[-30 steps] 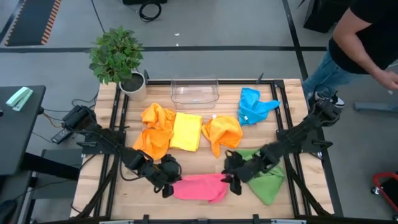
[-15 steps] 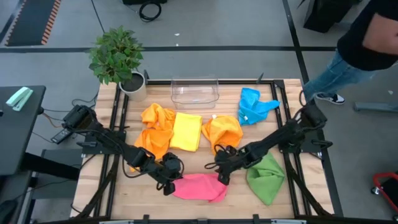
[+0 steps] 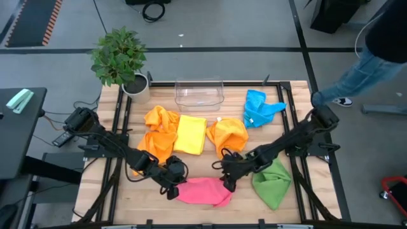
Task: Fold microfiber towels
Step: Fold the pink microfiber cloth
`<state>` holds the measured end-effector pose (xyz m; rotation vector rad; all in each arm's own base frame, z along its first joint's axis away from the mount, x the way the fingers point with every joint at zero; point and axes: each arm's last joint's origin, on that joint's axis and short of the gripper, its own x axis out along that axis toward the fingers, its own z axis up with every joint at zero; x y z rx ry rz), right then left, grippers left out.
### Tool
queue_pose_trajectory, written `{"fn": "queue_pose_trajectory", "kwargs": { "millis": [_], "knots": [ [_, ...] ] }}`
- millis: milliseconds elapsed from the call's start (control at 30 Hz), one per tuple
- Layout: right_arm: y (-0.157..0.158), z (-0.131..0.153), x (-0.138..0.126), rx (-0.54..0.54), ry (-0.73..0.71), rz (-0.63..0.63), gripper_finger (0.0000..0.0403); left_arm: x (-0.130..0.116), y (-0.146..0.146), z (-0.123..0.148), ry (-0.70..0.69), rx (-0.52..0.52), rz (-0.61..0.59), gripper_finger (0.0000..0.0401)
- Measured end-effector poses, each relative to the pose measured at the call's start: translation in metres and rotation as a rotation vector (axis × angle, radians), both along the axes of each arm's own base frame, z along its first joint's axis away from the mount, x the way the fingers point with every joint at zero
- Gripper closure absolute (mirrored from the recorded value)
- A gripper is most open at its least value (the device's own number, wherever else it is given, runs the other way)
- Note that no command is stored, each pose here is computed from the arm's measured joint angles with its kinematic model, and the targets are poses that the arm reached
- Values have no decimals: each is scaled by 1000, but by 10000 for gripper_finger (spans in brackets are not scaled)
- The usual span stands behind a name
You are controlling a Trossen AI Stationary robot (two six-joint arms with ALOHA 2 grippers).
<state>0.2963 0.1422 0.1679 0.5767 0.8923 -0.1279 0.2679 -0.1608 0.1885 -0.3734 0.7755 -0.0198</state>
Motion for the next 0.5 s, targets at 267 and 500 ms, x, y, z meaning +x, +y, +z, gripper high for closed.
{"fn": "queue_pose_trajectory", "kwargs": {
  "millis": [267, 500],
  "knots": [
    [9, 13, -10, -184, -87, 118, 224, 1, 1, 0, -4, 8, -5, 387],
    [11, -10, -6, -275, -26, 167, 224, 2, 2, 1, -10, 12, -8, 388]
  ]
}}
